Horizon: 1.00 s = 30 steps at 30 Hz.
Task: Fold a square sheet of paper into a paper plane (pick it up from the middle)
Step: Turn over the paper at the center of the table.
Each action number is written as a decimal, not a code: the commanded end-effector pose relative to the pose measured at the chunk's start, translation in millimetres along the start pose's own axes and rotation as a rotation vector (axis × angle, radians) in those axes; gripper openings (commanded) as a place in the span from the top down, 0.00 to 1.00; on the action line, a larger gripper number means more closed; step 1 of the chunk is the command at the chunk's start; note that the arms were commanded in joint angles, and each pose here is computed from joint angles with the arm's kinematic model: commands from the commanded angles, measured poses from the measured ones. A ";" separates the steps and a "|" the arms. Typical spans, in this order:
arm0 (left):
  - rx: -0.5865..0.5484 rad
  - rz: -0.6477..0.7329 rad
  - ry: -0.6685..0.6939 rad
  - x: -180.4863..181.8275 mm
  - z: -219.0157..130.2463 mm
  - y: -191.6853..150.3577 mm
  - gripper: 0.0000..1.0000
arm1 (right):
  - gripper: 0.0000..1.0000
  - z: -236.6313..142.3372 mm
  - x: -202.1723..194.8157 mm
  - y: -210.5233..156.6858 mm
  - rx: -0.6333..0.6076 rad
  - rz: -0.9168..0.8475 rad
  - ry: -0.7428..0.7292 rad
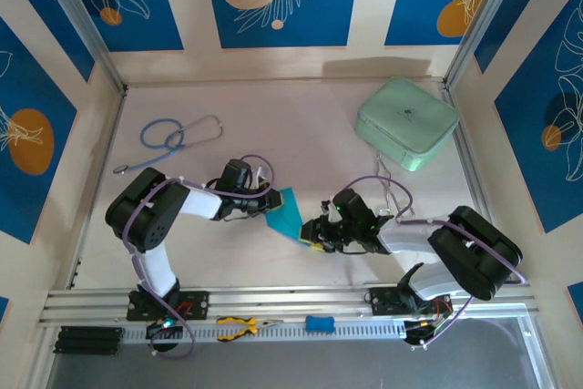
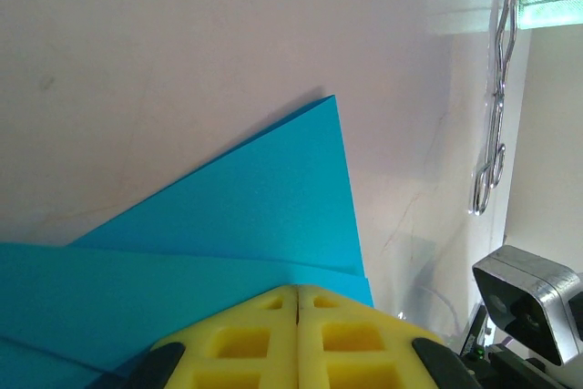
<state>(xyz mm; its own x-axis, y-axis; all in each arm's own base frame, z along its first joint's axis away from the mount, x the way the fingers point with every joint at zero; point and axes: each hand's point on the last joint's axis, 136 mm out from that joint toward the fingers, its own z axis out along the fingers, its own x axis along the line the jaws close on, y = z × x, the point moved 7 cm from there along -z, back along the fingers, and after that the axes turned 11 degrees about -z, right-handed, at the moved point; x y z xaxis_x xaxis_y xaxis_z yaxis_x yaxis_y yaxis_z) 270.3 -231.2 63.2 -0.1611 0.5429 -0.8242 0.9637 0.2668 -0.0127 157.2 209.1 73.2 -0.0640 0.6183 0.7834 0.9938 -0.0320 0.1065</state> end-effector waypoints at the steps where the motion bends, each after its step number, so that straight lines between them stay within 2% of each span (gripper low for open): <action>1: 0.031 -0.077 0.081 28.7 3.4 -9.0 0.91 | 0.58 2.5 7.3 9.2 -0.016 -0.061 0.022; 9: 0.031 -0.076 0.065 23.7 2.2 -8.1 0.91 | 0.66 7.2 8.0 19.4 -0.018 -0.081 0.039; 17: 0.017 -0.048 0.024 7.9 -4.5 -6.1 0.86 | 0.85 4.5 4.6 18.9 -0.019 -0.097 0.029; 19: 0.006 -0.025 0.012 1.3 -7.9 -6.8 0.82 | 0.88 2.9 6.6 18.5 -0.020 -0.117 0.036; 22: -0.025 0.005 -0.013 -11.1 -16.8 -6.7 0.70 | 0.89 -1.5 9.5 19.0 -0.026 -0.138 0.033; 25: -0.081 0.047 -0.019 -24.7 -32.8 -7.3 0.61 | 0.89 -11.3 13.0 20.2 -0.049 -0.177 -0.019; 30: -0.231 0.152 0.094 -41.3 -74.3 -8.1 0.50 | 0.89 -43.5 31.1 24.1 -0.156 -0.351 -0.141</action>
<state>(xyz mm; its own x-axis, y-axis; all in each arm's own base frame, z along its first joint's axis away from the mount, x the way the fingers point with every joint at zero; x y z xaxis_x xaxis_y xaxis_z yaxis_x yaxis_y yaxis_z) 257.6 -211.8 127.9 -0.0662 0.5619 -0.8245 0.9327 0.3285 0.1490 174.4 203.0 110.3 -0.2885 0.6438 0.7087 0.9357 0.0327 0.3511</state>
